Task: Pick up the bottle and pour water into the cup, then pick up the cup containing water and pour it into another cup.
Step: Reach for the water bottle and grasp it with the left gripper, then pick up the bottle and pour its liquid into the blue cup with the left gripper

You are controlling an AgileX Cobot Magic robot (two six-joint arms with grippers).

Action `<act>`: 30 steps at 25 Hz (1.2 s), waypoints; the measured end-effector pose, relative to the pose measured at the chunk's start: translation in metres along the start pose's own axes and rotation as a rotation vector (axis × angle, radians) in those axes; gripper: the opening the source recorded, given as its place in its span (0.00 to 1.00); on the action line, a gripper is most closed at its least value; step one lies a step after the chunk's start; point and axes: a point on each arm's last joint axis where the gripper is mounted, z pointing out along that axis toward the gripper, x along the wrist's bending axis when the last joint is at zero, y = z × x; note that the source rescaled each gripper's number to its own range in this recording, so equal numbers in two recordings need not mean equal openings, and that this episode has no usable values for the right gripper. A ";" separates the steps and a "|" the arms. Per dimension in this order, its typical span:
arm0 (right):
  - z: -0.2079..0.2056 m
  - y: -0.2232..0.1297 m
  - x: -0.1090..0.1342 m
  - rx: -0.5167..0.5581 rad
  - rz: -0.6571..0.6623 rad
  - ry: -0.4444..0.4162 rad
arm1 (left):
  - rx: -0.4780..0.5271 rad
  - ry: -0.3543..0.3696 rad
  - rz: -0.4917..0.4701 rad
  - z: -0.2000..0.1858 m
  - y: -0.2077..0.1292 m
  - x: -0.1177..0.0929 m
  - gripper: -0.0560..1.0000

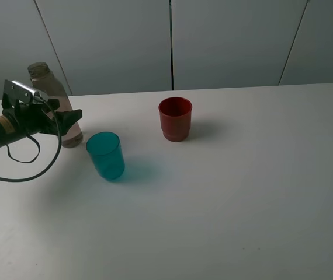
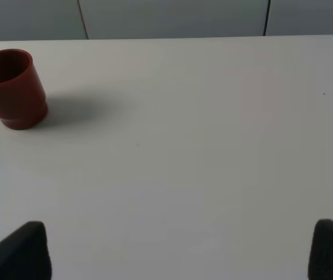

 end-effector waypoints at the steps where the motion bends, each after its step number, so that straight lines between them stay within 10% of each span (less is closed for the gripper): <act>1: 0.000 0.000 0.000 0.000 0.000 0.000 | -0.002 -0.003 0.000 0.001 0.000 -0.001 1.00; 9: 0.000 0.000 0.000 0.000 0.000 0.000 | -0.019 0.000 -0.004 0.002 0.001 0.000 0.99; 11: 0.000 0.000 0.000 0.000 0.000 0.000 | -0.019 0.000 -0.004 0.002 0.001 0.000 0.66; 13: 0.000 0.000 0.000 0.000 0.000 0.000 | -0.021 0.000 -0.004 0.002 0.001 0.000 0.05; 30: 0.000 0.000 0.000 0.000 0.000 0.000 | -0.024 -0.003 0.059 -0.004 0.026 0.001 0.07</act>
